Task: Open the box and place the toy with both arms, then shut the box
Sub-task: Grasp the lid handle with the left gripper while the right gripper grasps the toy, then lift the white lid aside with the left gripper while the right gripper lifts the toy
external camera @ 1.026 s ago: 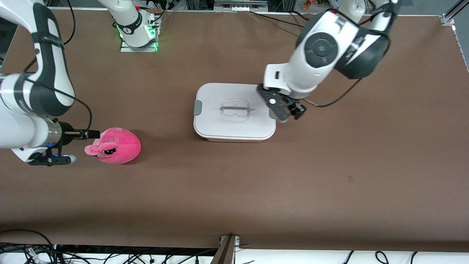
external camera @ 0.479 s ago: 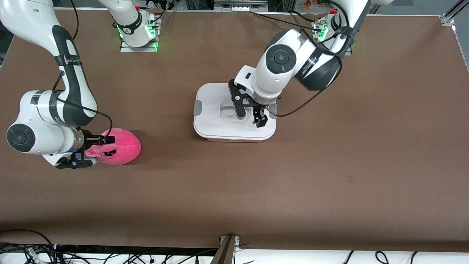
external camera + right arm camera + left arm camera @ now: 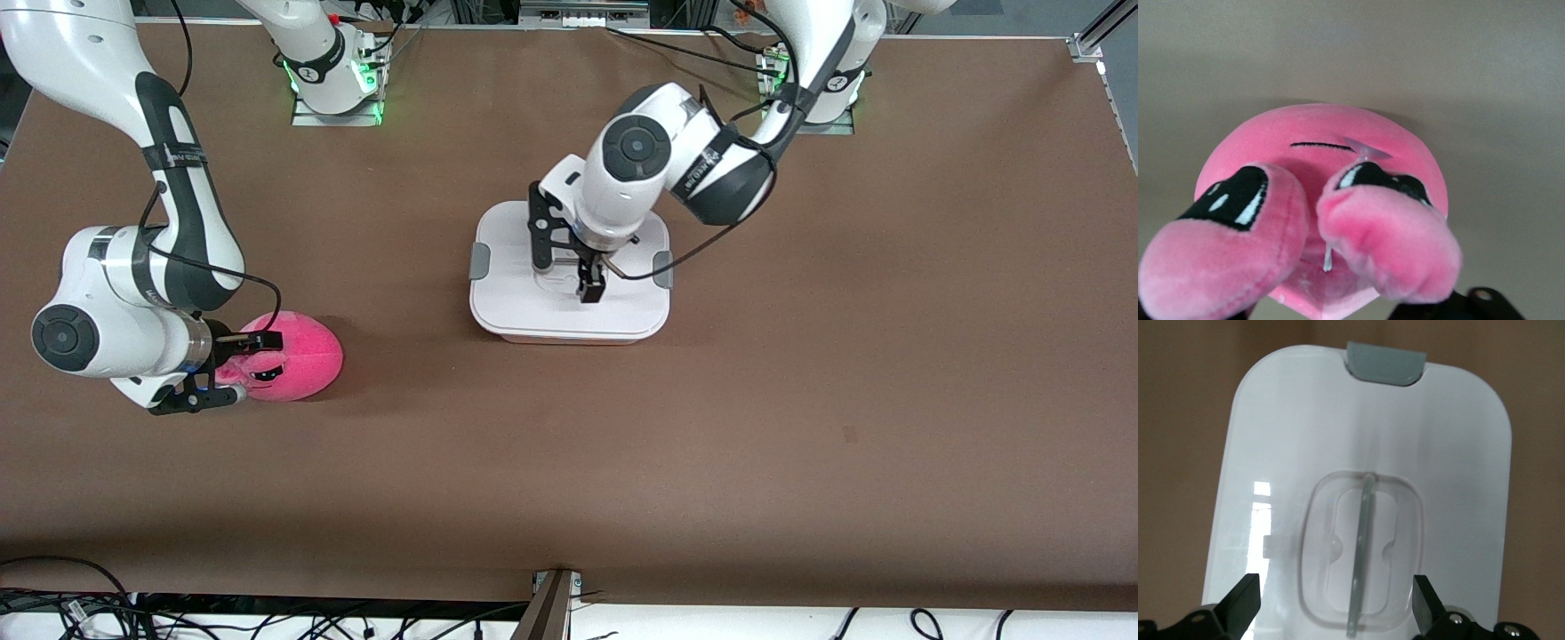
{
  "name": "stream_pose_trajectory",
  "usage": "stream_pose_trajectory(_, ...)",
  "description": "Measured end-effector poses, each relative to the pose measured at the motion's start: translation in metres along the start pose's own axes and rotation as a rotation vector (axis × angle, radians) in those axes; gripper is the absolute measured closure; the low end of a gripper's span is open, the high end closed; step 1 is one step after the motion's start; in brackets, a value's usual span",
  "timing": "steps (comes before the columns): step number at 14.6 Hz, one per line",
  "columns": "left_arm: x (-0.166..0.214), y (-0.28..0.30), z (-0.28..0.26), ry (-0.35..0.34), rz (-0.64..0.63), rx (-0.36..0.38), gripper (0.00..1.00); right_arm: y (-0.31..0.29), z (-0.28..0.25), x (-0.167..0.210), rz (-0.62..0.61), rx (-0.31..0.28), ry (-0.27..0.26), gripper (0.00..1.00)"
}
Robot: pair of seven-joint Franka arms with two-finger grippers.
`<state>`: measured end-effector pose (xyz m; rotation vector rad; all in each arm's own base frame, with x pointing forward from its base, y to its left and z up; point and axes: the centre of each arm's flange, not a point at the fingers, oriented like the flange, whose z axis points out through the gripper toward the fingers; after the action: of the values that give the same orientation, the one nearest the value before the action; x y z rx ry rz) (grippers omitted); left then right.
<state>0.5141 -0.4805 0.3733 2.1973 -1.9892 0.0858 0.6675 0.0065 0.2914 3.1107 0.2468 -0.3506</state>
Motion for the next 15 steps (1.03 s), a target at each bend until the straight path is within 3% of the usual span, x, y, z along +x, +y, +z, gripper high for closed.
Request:
stream_pose_trajectory(3,0.005,0.003,0.011,0.002,0.009,-0.001,0.00,-0.002,-0.004,0.002,-0.007,-0.001,0.016,0.55)
stream_pose_trajectory(6,0.013,0.010,0.024,-0.001,0.023,-0.007,0.29,-0.004,-0.008,0.003,-0.058,-0.002,0.026,0.82)
stream_pose_trajectory(9,0.014,0.011,0.033,-0.006,0.024,-0.012,0.59,-0.003,-0.025,0.008,-0.131,-0.010,0.060,0.91)
stream_pose_trajectory(12,0.014,0.010,0.032,-0.004,0.023,-0.010,0.90,-0.002,-0.050,0.009,-0.195,-0.018,0.082,0.92)
stream_pose_trajectory(15,0.018,0.011,0.021,0.010,0.029,0.003,0.93,-0.005,-0.083,0.003,-0.267,-0.014,0.062,0.92)
